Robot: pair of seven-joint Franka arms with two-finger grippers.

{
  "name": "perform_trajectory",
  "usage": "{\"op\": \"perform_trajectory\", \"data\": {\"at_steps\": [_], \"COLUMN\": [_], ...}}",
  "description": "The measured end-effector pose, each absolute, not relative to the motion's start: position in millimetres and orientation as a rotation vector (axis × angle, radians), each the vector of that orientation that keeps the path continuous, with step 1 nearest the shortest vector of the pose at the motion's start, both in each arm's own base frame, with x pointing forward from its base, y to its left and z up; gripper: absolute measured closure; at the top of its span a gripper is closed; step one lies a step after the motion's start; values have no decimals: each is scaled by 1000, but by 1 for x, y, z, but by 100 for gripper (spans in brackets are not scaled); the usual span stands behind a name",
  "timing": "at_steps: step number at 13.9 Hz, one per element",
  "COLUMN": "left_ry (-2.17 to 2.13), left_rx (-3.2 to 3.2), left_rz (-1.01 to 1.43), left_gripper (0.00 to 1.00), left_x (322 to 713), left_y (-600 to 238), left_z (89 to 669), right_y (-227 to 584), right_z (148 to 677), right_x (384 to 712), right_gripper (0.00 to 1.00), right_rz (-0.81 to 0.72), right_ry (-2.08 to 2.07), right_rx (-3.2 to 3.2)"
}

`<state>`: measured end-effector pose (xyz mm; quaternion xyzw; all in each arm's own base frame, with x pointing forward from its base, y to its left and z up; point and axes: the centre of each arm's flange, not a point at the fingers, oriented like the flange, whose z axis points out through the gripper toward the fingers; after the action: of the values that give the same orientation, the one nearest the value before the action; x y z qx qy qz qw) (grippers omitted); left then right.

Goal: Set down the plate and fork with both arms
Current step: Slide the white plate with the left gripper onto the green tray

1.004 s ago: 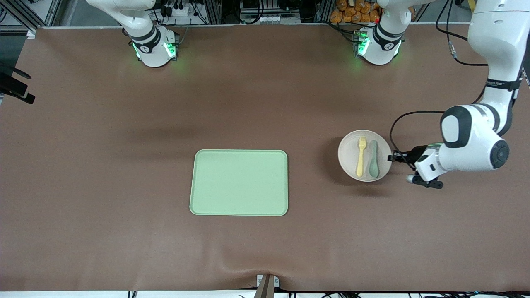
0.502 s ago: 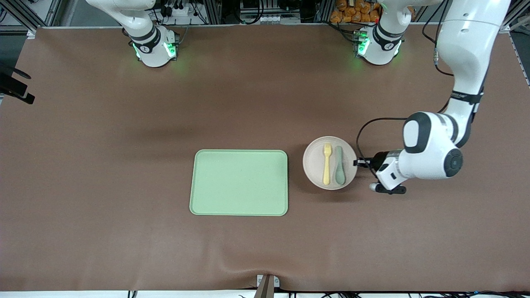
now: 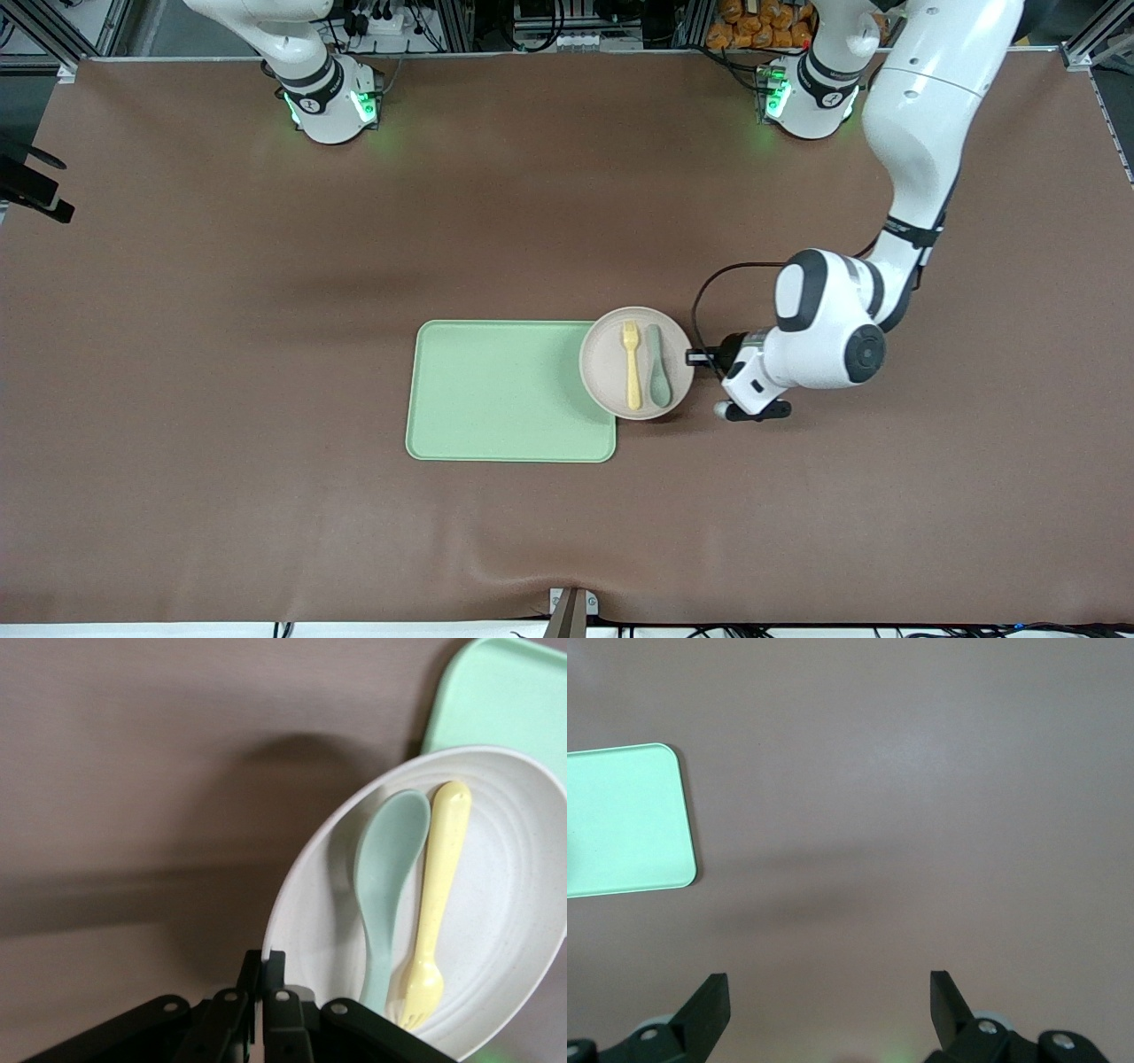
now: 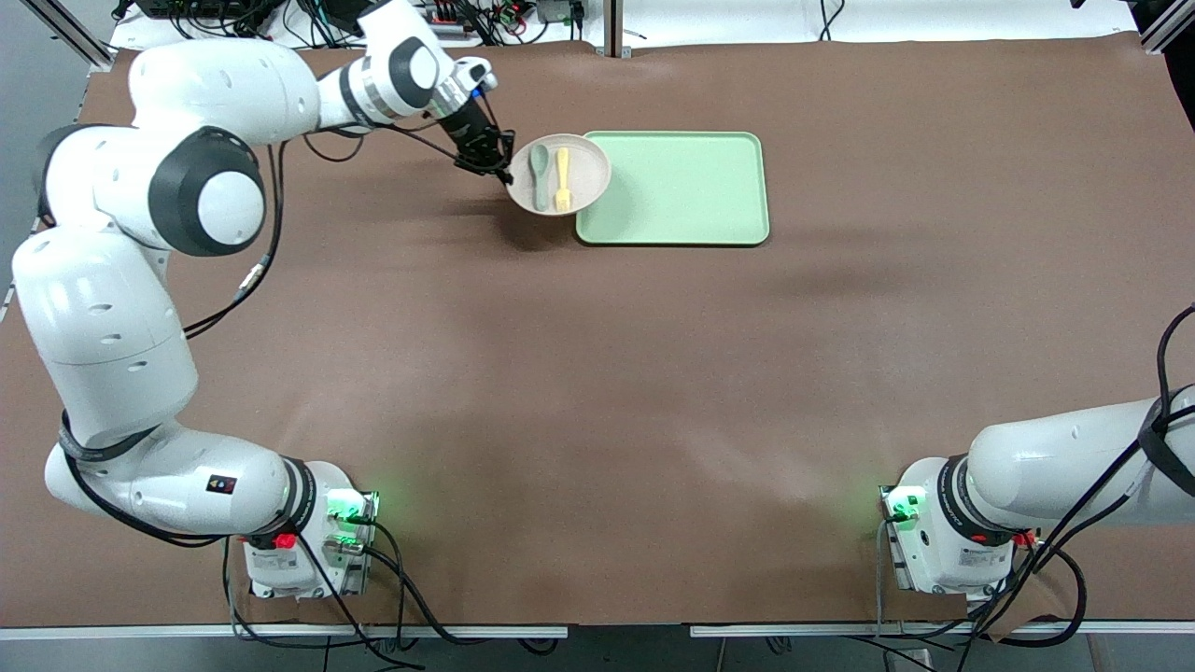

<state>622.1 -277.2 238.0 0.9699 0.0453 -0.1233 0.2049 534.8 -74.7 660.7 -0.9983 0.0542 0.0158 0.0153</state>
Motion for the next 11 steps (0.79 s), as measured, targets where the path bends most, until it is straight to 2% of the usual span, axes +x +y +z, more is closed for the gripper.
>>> {"op": "perform_trajectory", "data": {"at_steps": [4, 11], "left_ry": [194, 221], "left_rx": [2698, 2683], "left_rz": [-311, -252], "left_gripper": [96, 96], "left_x": [621, 620], "left_y": [-332, -408], "left_z": [241, 212], "right_y": [-75, -79], "right_z": [661, 650], "right_x": [535, 541], "right_gripper": [0, 0], "right_rz": [49, 71], "right_ry": [169, 181], "right_rx": [-3106, -3105]}}
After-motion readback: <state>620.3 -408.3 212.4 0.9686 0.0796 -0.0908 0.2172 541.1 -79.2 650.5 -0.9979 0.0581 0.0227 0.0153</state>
